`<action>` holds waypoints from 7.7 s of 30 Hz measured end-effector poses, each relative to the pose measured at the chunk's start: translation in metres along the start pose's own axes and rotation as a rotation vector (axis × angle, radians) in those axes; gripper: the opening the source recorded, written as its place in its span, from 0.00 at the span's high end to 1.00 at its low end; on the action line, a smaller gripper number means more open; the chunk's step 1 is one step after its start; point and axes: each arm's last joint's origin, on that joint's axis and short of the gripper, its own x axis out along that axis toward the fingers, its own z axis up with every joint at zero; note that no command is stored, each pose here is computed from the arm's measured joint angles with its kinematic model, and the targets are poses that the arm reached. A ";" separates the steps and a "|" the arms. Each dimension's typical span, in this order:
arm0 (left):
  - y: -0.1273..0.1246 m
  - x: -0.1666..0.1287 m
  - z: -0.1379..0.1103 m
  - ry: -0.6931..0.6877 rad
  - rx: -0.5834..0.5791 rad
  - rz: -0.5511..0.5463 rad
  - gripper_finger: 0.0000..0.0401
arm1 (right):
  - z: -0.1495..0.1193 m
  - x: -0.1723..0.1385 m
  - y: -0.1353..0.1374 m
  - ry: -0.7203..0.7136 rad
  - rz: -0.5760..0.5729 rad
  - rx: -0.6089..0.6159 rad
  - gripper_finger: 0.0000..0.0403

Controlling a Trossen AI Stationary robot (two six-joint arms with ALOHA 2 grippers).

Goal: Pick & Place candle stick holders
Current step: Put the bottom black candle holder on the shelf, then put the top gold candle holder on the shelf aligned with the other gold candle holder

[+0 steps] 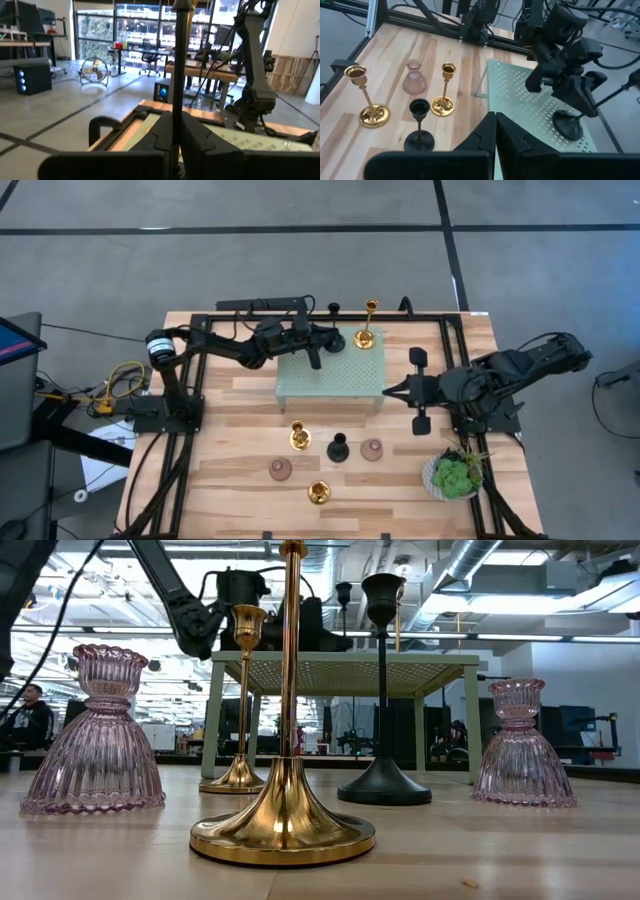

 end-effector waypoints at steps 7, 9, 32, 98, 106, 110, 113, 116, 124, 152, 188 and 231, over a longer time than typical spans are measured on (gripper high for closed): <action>0.000 0.002 0.000 -0.004 0.034 0.000 0.97 | 0.000 0.000 0.000 0.003 0.000 -0.005 1.00; 0.000 0.002 0.000 -0.003 0.045 0.000 0.97 | 0.000 0.000 0.000 0.003 0.000 -0.005 1.00; 0.001 0.002 -0.005 0.051 0.085 0.027 0.77 | 0.000 0.000 0.000 0.003 0.000 -0.005 1.00; -0.129 -0.195 0.022 0.098 0.089 -0.425 0.99 | -0.094 0.023 0.086 0.041 0.003 0.182 1.00; -0.137 -0.196 0.009 0.224 0.022 -0.446 0.99 | -0.093 0.023 0.086 0.021 -0.019 0.178 1.00; -0.141 -0.192 -0.005 0.301 0.030 -0.435 0.99 | -0.093 0.023 0.086 0.020 -0.020 0.178 1.00; -0.144 -0.189 -0.013 0.337 0.004 -0.432 0.97 | -0.093 0.023 0.086 0.020 -0.021 0.178 1.00; -0.146 -0.187 -0.017 0.349 -0.010 -0.433 0.95 | -0.093 0.024 0.086 0.017 -0.020 0.181 1.00; -0.148 -0.184 -0.031 0.408 0.012 -0.420 0.81 | -0.093 0.024 0.086 0.017 -0.020 0.180 1.00; -0.178 -0.185 -0.049 0.445 -0.011 -0.391 0.80 | -0.090 0.024 0.086 -0.004 -0.010 0.177 1.00; -0.205 -0.144 -0.072 0.529 -0.141 -0.206 0.80 | -0.093 0.018 0.093 0.001 0.028 0.146 1.00; -0.212 -0.163 -0.058 0.545 -0.150 -0.003 0.80 | -0.092 0.014 0.097 -0.017 0.049 0.148 1.00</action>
